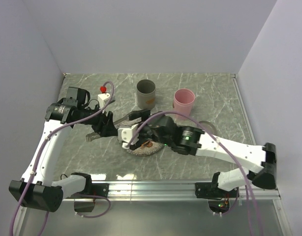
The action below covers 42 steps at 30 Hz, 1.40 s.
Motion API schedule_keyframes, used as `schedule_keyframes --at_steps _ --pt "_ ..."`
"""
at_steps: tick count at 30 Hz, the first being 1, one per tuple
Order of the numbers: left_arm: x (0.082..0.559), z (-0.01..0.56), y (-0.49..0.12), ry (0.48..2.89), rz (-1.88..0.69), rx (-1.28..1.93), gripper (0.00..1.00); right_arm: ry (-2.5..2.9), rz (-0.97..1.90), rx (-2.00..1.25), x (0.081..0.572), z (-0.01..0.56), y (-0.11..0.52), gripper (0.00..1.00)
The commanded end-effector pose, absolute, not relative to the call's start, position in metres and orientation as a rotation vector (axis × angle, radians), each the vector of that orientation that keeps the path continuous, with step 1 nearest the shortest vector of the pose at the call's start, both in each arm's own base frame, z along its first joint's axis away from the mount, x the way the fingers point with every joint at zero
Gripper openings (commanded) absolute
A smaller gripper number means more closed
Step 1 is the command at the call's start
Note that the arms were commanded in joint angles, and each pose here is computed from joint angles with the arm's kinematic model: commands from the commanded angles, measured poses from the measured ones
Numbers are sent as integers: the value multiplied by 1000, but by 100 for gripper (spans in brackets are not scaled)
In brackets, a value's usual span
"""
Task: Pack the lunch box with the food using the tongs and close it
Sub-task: Pick up the clamp at the center of the board, then pick up the fake food from the plate.
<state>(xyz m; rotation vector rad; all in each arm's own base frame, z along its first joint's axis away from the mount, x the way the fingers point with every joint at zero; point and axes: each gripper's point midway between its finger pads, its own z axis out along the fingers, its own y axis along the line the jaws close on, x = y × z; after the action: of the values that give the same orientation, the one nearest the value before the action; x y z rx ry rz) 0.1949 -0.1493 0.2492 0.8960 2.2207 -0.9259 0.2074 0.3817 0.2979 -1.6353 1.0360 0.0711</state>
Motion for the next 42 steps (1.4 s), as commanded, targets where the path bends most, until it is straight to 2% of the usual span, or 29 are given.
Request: schedule_keyframes --at_steps 1,5,13,20,27,34,42 --pt "209 248 -146 2208 -850 897 66 1074 78 -1462 205 345 346 88" --pt "213 232 -136 2248 -768 933 66 1205 80 -1355 208 351 304 90" --pt "229 213 -134 2244 -656 1024 68 1567 107 -1060 247 335 199 93" --pt "246 198 -157 2252 -634 1084 68 1738 130 -839 243 305 142 96" --pt "251 193 -178 2300 -646 1108 67 1840 171 -737 232 287 119 96" --pt "233 187 -150 2316 -538 1186 67 1842 164 -734 230 287 112 96" --pt "235 176 -117 2333 -419 1237 68 1847 177 -756 229 284 115 96"
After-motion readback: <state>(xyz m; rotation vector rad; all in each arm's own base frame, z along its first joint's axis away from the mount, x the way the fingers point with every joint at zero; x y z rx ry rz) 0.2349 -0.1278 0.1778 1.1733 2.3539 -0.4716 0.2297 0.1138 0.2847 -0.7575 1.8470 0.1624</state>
